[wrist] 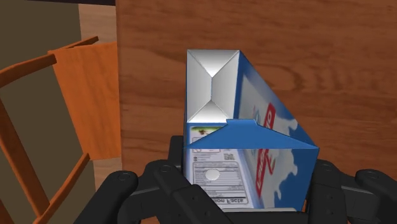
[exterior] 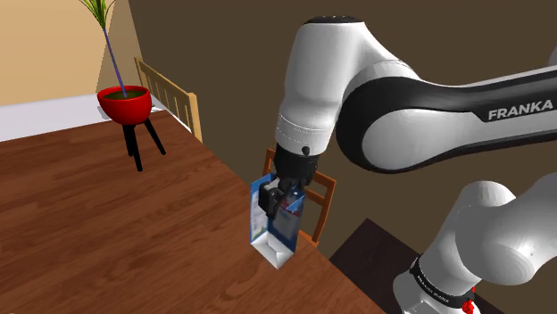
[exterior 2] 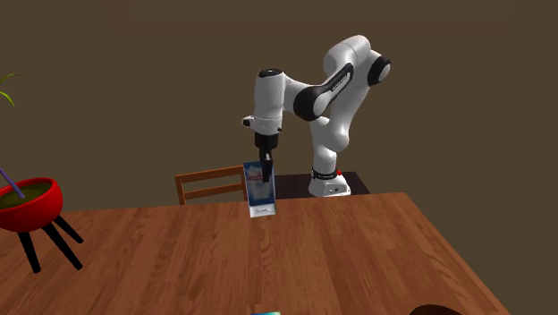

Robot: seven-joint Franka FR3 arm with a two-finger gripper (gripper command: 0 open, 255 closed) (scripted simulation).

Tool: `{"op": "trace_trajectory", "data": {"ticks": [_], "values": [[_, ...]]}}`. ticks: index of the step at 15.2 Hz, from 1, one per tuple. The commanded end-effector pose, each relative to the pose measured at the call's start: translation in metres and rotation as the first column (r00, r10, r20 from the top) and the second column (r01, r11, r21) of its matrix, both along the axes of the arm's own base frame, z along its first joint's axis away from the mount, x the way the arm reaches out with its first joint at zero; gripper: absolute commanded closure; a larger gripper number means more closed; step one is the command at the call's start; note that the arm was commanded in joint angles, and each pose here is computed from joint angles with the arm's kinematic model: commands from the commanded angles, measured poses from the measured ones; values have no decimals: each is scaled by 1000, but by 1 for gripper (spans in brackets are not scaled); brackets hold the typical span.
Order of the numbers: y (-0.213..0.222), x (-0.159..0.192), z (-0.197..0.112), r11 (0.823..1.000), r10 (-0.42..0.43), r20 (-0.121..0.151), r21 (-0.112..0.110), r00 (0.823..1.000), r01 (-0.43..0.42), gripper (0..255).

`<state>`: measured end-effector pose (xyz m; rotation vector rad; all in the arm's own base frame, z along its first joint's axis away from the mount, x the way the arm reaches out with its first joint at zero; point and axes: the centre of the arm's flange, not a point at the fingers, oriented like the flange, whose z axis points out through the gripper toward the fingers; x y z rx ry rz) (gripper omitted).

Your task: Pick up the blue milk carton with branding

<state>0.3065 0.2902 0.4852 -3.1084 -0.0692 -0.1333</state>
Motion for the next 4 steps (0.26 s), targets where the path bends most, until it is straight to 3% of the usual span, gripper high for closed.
{"op": "trace_trajectory", "data": {"ticks": [1, 4], "values": [[0, -1, 12, 1000, 0, 1, 1, 1000, 0, 255], [0, -1, 18, 1000, 0, 1, 1, 1000, 0, 255]]}}
